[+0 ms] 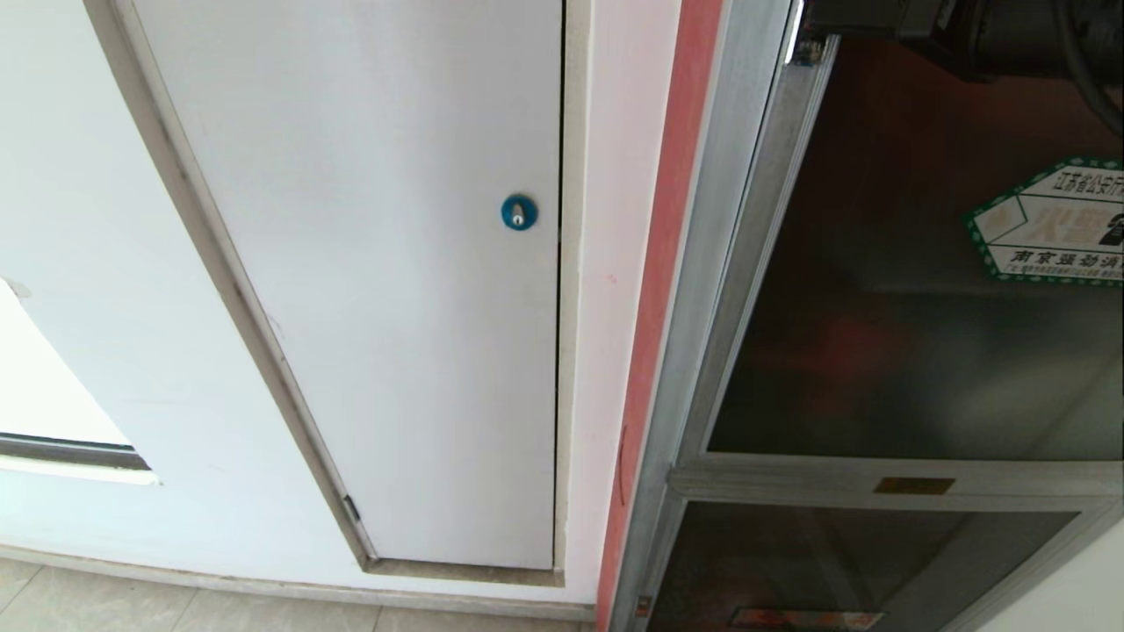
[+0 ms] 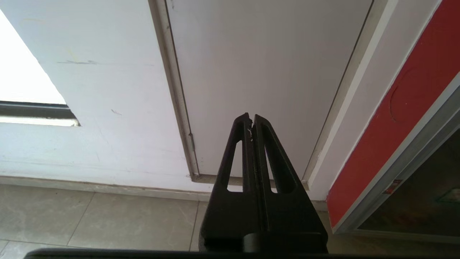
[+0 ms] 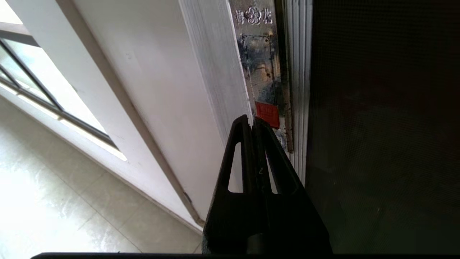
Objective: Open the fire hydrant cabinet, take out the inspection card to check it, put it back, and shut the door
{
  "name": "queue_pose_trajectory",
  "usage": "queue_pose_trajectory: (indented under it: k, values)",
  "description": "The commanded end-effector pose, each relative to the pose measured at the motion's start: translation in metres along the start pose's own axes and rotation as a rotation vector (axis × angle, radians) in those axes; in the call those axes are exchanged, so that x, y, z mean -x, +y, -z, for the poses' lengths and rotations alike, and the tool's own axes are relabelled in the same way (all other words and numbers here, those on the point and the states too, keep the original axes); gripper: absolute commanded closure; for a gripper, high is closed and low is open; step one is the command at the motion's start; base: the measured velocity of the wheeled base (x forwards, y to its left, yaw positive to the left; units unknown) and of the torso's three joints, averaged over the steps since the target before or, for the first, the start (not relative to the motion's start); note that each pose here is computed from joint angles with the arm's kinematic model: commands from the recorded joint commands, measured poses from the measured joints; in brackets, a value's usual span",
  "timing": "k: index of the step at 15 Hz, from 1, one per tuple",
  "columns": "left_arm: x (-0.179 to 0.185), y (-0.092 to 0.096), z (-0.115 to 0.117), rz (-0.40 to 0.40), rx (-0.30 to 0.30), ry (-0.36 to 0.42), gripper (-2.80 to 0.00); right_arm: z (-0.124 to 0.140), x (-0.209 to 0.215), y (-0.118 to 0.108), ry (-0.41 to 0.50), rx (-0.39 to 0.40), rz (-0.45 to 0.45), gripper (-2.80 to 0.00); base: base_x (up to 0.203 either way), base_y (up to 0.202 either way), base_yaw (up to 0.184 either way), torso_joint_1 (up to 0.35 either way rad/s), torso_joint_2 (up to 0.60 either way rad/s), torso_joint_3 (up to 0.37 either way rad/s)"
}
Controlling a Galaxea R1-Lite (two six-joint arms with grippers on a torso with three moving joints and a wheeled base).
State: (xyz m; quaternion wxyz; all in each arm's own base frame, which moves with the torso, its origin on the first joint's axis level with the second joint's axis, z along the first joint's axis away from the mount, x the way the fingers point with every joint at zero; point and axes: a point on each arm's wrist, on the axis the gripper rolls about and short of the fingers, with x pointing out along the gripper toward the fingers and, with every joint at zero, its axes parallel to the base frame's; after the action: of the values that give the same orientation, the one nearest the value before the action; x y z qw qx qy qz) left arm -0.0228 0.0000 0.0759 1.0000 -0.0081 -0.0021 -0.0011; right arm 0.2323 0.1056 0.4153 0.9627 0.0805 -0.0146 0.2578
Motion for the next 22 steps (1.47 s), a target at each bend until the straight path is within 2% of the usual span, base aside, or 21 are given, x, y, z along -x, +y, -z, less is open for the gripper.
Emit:
queue_pose_trajectory:
  k: [1, 12, 22]
  values:
    - [0.000, 0.000, 0.000, 0.001, 0.001, 0.000, 0.00, 0.000, -0.002, -0.001, 0.001, -0.001, 0.003, 0.00, 0.000, 0.000, 0.000, 0.000, 0.00, 0.000]
    - [0.000, 0.000, 0.000, -0.001, 0.001, 0.000, 0.00, 0.001, -0.011, -0.011, -0.004, 0.002, 0.061, 0.00, 0.000, 0.000, 0.000, 0.000, 0.00, 0.000]
    - [0.000, 0.000, 0.000, 0.000, 0.001, 0.000, 0.00, 0.008, -0.016, -0.013, 0.026, -0.004, 0.078, 0.00, 0.000, 0.000, 0.000, 0.000, 0.00, 0.000]
